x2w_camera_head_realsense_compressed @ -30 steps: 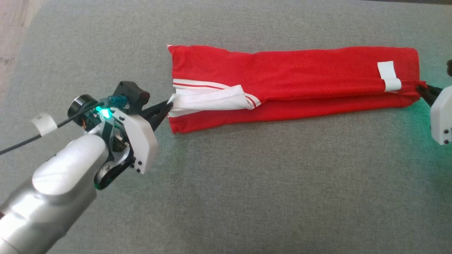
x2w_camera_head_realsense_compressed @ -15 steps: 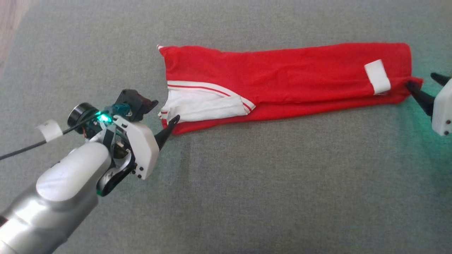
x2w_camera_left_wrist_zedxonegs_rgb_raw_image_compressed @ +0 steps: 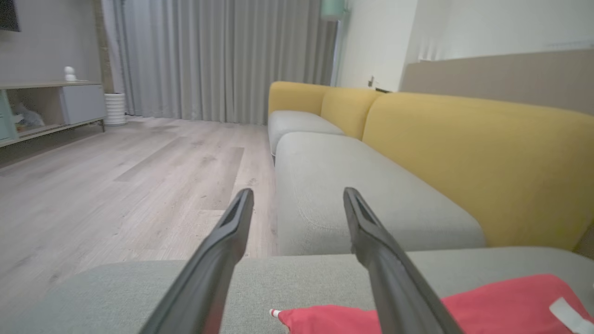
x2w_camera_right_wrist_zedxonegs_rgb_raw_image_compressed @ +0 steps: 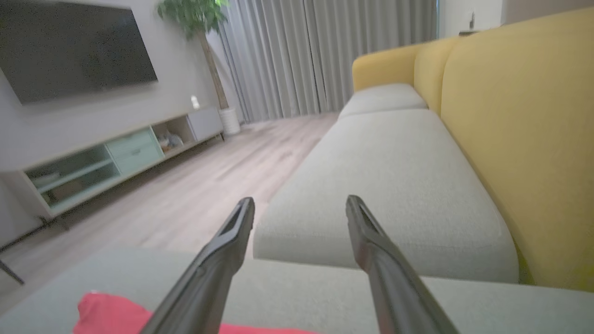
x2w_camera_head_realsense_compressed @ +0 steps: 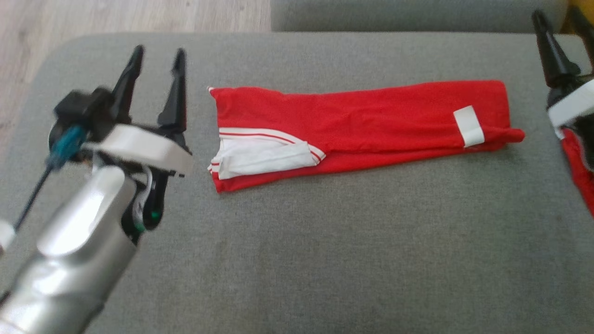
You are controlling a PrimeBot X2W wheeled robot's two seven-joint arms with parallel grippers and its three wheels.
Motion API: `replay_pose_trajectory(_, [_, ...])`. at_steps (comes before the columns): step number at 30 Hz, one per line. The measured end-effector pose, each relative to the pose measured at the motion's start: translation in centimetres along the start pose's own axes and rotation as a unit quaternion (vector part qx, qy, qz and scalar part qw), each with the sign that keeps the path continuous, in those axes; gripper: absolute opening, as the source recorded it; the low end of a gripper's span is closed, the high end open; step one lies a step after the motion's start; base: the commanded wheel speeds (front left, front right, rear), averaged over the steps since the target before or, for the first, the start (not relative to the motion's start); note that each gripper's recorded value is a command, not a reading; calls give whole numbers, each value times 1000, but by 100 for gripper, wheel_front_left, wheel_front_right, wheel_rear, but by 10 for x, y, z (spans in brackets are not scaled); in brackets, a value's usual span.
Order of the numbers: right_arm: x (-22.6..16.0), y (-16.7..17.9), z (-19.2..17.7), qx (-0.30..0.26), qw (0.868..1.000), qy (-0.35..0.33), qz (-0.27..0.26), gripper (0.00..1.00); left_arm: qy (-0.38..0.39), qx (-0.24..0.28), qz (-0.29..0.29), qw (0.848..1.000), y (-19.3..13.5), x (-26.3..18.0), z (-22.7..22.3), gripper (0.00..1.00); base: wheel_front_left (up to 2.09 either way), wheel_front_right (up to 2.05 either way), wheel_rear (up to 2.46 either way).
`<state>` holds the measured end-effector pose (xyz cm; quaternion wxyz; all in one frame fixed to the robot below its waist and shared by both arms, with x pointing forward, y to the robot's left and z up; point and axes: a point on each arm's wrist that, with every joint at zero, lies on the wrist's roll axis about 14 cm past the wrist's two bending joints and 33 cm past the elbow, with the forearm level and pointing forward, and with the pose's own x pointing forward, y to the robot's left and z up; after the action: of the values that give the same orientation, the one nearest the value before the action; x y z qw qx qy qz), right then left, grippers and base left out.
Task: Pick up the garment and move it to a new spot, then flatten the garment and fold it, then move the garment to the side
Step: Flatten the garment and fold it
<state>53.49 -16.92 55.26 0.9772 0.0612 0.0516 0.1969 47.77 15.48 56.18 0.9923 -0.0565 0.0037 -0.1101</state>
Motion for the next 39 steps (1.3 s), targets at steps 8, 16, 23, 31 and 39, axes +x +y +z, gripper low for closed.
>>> replay_pose_trajectory(8, [-7,35,29,54,991,-120,-3,100,-73,-31,66,995,10,-31,15,100,0,0,0])
replay_pose_trajectory(16, [-54,47,-23,87,982,-145,-79,100,-75,-26,130,988,17,-71,-14,100,0,0,0])
replay_pose_trajectory(23, [-85,70,-79,98,986,-91,-102,100,-29,-16,148,988,14,-95,-59,100,0,0,0])
replay_pose_trajectory(31, [-74,62,-87,79,988,-78,-108,100,-18,-19,137,990,13,-88,-72,100,0,0,0])
replay_pose_trajectory(39, [-26,2,-118,64,982,7,-177,100,-6,-13,115,993,12,-57,-85,100,0,0,0])
